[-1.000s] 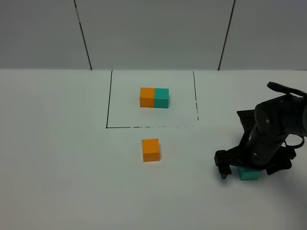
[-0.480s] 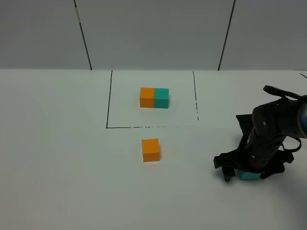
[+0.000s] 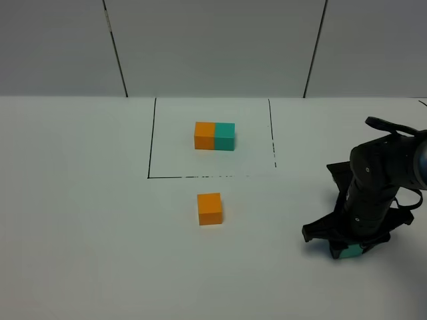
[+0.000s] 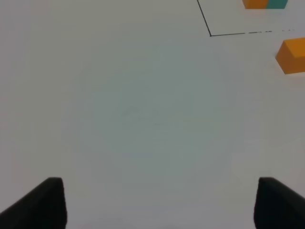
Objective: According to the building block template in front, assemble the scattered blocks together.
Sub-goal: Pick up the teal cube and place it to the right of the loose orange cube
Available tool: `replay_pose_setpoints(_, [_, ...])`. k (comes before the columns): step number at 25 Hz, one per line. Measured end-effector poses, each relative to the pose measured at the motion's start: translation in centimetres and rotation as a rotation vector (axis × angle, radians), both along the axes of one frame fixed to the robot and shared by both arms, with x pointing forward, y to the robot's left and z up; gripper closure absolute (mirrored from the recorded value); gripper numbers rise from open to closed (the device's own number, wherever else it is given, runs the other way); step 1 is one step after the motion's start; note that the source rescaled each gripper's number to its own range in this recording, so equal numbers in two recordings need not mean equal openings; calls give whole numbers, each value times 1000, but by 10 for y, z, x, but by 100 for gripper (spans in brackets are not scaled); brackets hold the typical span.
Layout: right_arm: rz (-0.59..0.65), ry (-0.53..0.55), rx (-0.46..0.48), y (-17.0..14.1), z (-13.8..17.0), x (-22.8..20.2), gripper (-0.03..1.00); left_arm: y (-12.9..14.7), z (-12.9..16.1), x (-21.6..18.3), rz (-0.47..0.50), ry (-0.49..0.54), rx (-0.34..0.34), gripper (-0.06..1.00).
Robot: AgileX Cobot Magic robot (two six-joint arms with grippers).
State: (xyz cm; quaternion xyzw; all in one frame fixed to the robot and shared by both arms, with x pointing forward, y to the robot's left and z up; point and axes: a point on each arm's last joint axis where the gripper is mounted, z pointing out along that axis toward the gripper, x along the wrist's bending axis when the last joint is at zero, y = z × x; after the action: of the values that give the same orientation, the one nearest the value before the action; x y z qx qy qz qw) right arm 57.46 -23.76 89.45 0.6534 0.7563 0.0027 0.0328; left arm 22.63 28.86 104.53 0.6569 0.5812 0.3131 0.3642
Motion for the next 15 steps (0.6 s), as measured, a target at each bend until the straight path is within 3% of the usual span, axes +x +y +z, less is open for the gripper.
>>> replay_pose_setpoints(2, [108,3,-38,6,16,2,96,0,0,0,0,0,0,26])
replay_pose_setpoints(7, [534,-84,-168,37,67,19,96,0,0,0,0,0,0,26])
replay_pose_setpoints(11, [920,-122,-226,58,85,27,96,0,0,0,0,0,0,26])
replay_pose_setpoints(15, [1140,-110,-220,86,87,29,96,0,0,0,0,0,0,26])
